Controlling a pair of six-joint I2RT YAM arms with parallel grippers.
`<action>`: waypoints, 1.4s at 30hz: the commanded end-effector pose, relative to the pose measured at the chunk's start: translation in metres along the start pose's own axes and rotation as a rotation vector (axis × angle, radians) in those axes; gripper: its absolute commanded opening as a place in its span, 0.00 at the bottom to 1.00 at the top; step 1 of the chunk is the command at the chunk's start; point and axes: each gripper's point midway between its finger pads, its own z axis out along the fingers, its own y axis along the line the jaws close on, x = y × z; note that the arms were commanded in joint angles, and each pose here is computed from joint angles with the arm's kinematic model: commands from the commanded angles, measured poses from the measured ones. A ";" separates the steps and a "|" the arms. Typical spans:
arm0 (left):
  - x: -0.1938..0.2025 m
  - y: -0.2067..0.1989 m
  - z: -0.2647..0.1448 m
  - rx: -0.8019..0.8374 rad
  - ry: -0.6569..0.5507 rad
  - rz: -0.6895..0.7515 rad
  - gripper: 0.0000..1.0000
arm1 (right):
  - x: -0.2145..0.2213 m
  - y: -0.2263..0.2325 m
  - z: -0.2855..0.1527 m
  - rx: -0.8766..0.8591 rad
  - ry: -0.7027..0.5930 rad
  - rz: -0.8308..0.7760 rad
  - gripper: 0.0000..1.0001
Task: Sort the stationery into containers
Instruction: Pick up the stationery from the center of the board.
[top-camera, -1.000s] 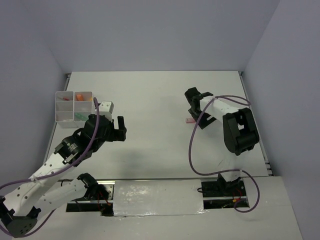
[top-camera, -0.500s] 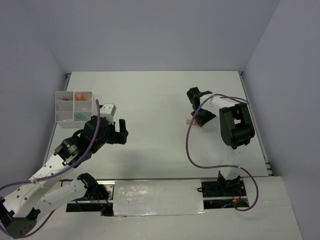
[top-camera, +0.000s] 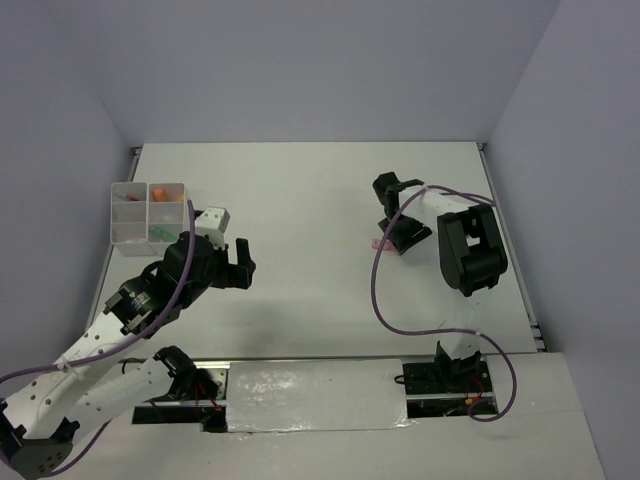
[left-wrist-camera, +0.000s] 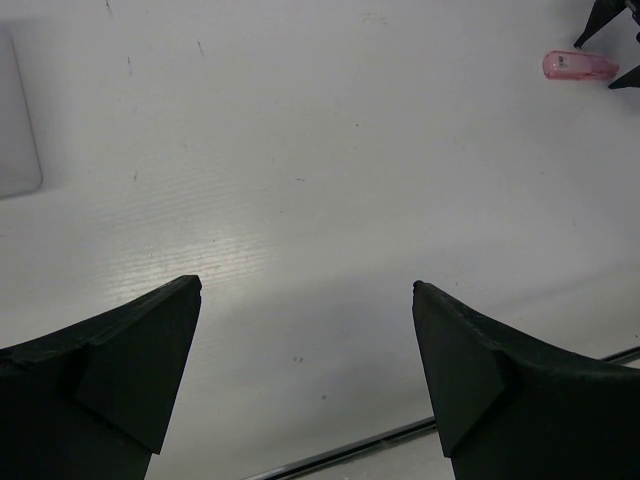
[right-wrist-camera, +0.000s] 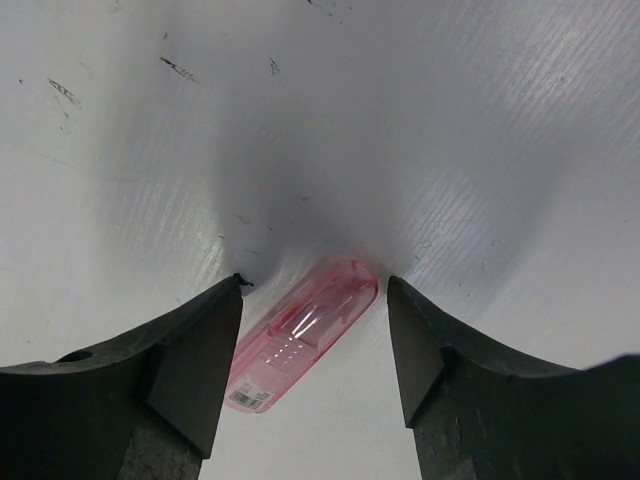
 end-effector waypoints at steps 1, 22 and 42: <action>-0.011 -0.004 -0.005 0.029 -0.047 -0.003 0.99 | 0.009 -0.011 0.000 0.045 0.037 0.036 0.66; -0.015 -0.005 -0.012 0.044 -0.077 -0.012 0.99 | 0.043 -0.018 0.005 0.123 0.155 0.132 0.69; -0.020 -0.005 -0.019 0.059 -0.110 -0.024 0.99 | 0.035 0.012 0.001 -0.088 0.025 -0.039 0.00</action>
